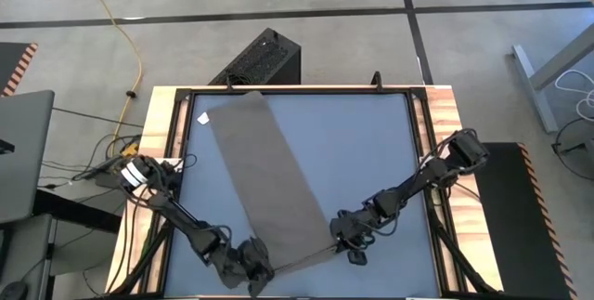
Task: Roll towel into tight, uniform cylinder
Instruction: Roll the gray towel
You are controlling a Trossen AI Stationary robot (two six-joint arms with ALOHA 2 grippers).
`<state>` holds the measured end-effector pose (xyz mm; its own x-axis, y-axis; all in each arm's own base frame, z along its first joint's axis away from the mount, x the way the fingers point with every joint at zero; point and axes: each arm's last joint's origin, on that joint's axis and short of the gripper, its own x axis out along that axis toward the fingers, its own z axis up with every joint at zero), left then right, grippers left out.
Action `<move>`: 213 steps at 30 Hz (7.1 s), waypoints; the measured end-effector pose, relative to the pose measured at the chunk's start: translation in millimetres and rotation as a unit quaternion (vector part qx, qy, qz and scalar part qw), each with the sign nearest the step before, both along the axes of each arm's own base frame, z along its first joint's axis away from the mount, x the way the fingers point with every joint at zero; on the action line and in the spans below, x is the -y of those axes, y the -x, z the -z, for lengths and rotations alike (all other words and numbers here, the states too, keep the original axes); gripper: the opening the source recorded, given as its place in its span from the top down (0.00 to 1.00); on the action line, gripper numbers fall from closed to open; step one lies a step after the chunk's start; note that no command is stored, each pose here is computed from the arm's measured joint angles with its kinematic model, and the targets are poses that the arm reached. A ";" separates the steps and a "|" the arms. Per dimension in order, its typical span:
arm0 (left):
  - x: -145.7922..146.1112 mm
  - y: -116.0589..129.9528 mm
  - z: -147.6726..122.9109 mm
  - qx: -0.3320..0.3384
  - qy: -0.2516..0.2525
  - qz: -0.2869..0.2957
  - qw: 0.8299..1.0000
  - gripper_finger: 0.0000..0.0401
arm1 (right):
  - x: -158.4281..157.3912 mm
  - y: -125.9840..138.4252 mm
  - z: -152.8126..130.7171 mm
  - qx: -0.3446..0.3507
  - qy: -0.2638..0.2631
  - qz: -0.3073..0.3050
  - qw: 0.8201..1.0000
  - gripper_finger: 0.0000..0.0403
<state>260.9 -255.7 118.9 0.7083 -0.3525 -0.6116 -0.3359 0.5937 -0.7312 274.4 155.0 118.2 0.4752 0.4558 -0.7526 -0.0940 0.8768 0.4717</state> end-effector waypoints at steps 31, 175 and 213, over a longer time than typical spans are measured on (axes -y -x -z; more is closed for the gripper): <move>8.6 -22.8 -21.4 -0.029 0.039 0.041 0.998 0.93 | 5.0 0.1 -4.6 -0.058 -0.075 0.033 0.995 0.97; 33.8 -69.5 -15.2 0.006 -0.199 0.105 0.974 1.00 | -66.0 37.7 -32.2 0.262 0.236 -0.262 0.898 0.64; 25.6 -62.4 -40.3 0.013 -0.242 0.103 0.965 1.00 | -42.3 17.4 10.2 0.136 0.229 -0.176 0.948 0.86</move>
